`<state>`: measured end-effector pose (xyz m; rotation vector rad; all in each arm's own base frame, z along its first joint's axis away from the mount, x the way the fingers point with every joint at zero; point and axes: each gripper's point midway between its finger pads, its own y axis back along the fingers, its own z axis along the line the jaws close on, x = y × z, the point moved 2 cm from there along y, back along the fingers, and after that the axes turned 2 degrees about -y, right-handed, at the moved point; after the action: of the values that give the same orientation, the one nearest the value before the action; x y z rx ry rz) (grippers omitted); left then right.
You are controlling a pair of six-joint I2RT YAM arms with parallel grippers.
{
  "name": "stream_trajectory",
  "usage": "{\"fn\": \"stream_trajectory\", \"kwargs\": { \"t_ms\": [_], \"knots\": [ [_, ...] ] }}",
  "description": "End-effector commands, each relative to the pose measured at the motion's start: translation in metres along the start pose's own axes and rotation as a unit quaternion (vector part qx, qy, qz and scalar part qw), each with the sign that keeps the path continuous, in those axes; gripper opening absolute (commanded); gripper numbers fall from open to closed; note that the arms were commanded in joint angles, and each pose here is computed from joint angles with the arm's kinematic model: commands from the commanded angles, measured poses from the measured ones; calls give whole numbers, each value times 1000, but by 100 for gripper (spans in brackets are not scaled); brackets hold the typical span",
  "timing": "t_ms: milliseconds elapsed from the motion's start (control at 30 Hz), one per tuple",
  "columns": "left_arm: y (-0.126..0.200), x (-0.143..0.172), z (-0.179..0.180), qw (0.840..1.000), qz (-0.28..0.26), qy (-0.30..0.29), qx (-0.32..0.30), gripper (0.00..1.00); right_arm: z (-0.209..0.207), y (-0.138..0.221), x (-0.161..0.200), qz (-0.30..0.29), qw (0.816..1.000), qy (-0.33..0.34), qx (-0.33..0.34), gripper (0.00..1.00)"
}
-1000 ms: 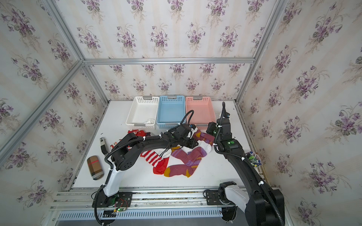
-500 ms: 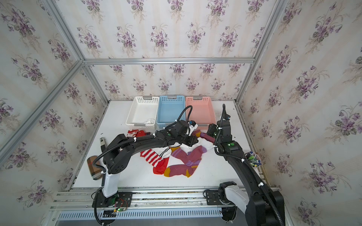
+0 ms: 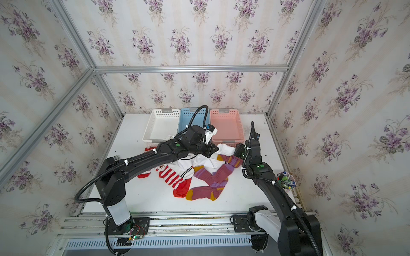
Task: Sort the socks into the basket by color
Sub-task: Place the sock in the bin.
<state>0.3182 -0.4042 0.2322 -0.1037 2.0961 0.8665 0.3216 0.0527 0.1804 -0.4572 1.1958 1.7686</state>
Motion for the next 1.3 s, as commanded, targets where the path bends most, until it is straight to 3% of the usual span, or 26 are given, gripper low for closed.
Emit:
{"fn": "stream_trajectory", "kwargs": {
  "t_ms": [0,333,500,700,1067,1267],
  "knots": [
    [15,-11,21,999,-15,-6,-42,4,8,3,-5,-14,1000,-3,-25,43],
    [63,-37,107,985,-59,22,-159,4,11,13,-4,-13,999,11,-36,44],
    [85,-45,158,965,-61,11,-253,4,8,17,-1,-13,999,10,-37,45],
    [102,-57,205,947,-67,28,-312,4,7,20,4,-7,999,10,-41,46],
    [124,-53,252,927,-58,66,-364,5,2,23,16,7,999,5,-46,46],
    [137,-39,277,907,-43,87,-411,4,-1,25,26,15,999,-3,-52,46]
  ]
}}
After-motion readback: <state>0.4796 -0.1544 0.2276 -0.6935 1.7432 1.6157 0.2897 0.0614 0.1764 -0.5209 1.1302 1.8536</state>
